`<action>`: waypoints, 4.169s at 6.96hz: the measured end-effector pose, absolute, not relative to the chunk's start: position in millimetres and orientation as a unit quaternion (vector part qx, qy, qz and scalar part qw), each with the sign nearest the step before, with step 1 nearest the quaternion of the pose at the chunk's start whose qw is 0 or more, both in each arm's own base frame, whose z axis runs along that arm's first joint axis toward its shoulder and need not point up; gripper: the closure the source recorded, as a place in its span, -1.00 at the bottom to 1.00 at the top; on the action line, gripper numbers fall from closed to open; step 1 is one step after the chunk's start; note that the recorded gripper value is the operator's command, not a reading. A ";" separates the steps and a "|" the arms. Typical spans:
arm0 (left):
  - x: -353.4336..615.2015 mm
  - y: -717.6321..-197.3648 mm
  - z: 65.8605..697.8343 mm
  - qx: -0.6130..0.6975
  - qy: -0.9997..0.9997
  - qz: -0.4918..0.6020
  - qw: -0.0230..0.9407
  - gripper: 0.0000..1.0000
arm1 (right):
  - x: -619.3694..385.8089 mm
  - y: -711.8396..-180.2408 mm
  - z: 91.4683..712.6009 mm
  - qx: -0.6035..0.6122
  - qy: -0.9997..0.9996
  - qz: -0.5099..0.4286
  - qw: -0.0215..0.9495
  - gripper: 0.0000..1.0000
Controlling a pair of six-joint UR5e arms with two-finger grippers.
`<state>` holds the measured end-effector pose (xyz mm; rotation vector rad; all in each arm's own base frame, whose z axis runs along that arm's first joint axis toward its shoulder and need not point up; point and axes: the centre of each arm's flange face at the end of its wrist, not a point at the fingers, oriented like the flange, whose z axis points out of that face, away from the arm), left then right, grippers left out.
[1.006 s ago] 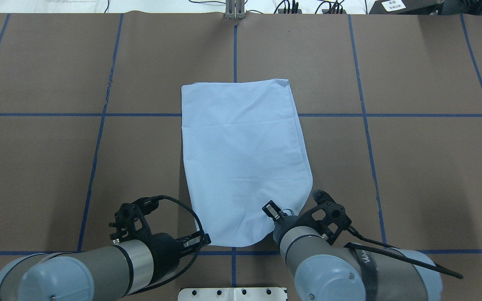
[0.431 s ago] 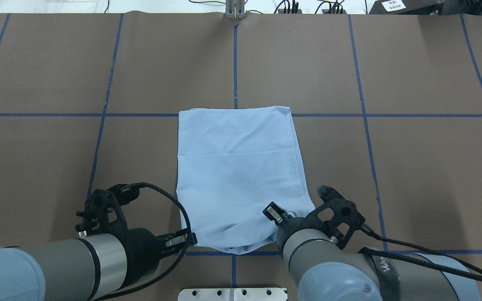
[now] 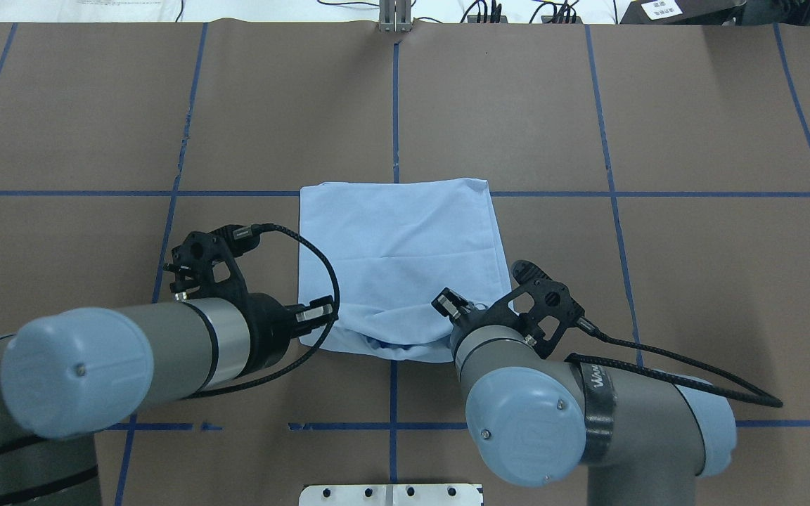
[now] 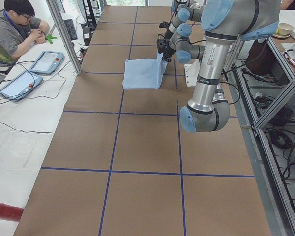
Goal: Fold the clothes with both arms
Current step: 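Lift the near edge with both grippers and fold it away from the robot, then lay the folded edge onto the far half with both grippers, then open the right gripper and raise it away from the shirt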
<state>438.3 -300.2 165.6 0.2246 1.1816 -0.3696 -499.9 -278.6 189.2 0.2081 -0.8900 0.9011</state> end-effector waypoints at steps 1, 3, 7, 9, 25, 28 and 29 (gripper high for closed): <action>451.2 -331.1 177.8 0.122 0.531 -0.177 0.820 1.00 | -514.5 -302.5 200.4 0.111 -0.406 0.425 0.801 1.00; 478.8 -383.8 204.5 0.147 0.502 -0.182 0.832 1.00 | -545.0 -352.0 223.1 0.135 -0.395 0.429 0.801 1.00; 514.1 -455.0 253.3 0.180 0.453 -0.172 0.856 1.00 | -587.6 -429.4 248.5 0.147 -0.378 0.434 0.804 1.00; 523.1 -467.6 252.6 0.185 0.446 -0.167 0.860 1.00 | -595.3 -452.3 252.7 0.153 -0.385 0.426 0.804 1.00; 507.2 -496.1 265.4 0.212 0.468 -0.096 0.852 -1.00 | -564.4 -585.0 309.0 0.235 -0.229 0.158 0.931 -1.00; 510.9 -494.4 268.2 0.209 0.465 -0.095 0.855 -1.00 | -474.3 -677.3 296.0 0.203 -0.299 0.169 0.917 -1.00; 517.3 -494.0 272.6 0.205 0.461 -0.093 0.858 -0.87 | -455.3 -687.6 285.0 0.194 -0.336 0.165 0.907 -1.00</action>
